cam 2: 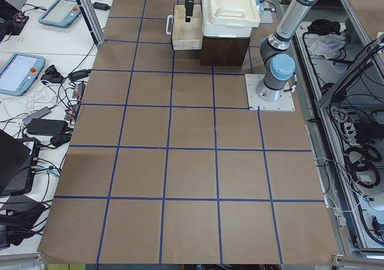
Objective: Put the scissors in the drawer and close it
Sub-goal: 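Lower the right gripper and close it on the scissors handle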
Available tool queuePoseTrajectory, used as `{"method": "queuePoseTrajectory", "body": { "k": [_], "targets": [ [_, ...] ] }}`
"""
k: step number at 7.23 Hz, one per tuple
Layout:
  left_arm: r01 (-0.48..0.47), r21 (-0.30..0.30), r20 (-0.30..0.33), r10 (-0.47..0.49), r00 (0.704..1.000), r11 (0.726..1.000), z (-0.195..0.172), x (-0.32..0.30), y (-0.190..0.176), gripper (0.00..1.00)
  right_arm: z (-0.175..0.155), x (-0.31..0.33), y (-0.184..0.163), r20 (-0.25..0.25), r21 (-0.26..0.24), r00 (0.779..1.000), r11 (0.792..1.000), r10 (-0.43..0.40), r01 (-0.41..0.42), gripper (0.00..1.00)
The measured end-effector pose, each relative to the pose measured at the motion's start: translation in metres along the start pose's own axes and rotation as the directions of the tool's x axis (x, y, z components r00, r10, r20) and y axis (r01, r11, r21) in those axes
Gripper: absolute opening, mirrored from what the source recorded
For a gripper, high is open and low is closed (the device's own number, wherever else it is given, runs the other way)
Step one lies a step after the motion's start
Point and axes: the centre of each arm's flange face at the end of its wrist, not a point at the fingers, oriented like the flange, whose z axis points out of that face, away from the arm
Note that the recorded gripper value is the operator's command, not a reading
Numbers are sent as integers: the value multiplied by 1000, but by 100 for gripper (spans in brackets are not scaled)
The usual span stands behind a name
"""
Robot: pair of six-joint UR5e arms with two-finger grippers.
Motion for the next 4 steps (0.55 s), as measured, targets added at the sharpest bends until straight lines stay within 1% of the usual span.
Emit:
{"method": "queuePoseTrajectory", "body": {
  "k": [1,2,3,4],
  "targets": [
    [0,1,0,0,1000,1000,0,0,0,100,11,-3,3,-10,39,996,996,-85,85,100],
    [0,1,0,0,1000,1000,0,0,0,100,19,-5,6,-26,70,990,988,-137,139,100],
    [0,1,0,0,1000,1000,0,0,0,100,26,-4,7,-41,81,985,983,-165,168,100],
    [0,1,0,0,1000,1000,0,0,0,100,34,-1,9,-58,81,980,978,-190,194,100]
  ]
}}
